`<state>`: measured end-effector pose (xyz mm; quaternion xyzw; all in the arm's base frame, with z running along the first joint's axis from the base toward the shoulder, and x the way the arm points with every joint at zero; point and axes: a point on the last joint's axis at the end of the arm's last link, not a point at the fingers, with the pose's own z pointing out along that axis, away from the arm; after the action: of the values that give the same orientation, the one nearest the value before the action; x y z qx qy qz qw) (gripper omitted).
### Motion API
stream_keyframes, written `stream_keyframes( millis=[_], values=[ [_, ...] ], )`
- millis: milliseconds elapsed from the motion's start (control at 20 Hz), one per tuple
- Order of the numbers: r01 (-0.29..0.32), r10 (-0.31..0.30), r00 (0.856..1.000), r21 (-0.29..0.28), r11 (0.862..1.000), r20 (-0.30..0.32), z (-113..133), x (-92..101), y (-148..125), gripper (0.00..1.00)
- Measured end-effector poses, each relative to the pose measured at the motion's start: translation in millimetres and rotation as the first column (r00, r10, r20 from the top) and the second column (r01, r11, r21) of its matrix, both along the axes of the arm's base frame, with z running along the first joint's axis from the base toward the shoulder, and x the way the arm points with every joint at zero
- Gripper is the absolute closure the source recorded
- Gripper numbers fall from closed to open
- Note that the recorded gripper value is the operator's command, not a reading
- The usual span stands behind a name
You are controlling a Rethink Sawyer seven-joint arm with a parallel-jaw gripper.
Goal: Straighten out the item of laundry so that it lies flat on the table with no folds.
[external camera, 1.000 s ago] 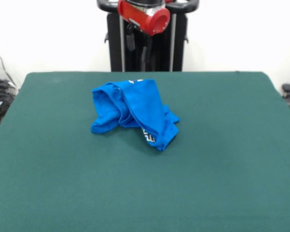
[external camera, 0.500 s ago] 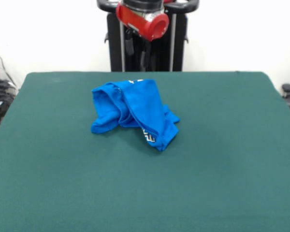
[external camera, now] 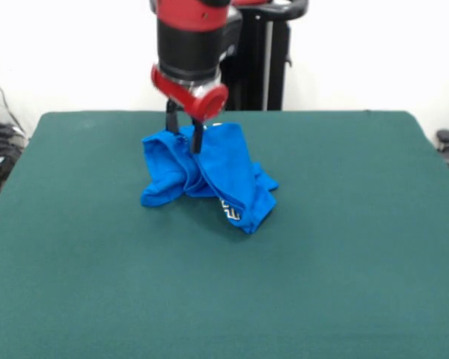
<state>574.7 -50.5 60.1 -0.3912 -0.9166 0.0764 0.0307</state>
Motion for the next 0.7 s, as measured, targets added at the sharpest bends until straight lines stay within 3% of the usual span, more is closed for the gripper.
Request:
stream_keyframes(
  millis=[350, 700],
  values=[
    [-0.022, 0.022, 1.0, 0.005, 1.0, -0.018, -29, -4.2, -4, 0.0],
    [-0.045, 0.044, 0.997, 0.01, 0.999, 0.067, -47, 7.2, 4, 0.0]
  ],
)
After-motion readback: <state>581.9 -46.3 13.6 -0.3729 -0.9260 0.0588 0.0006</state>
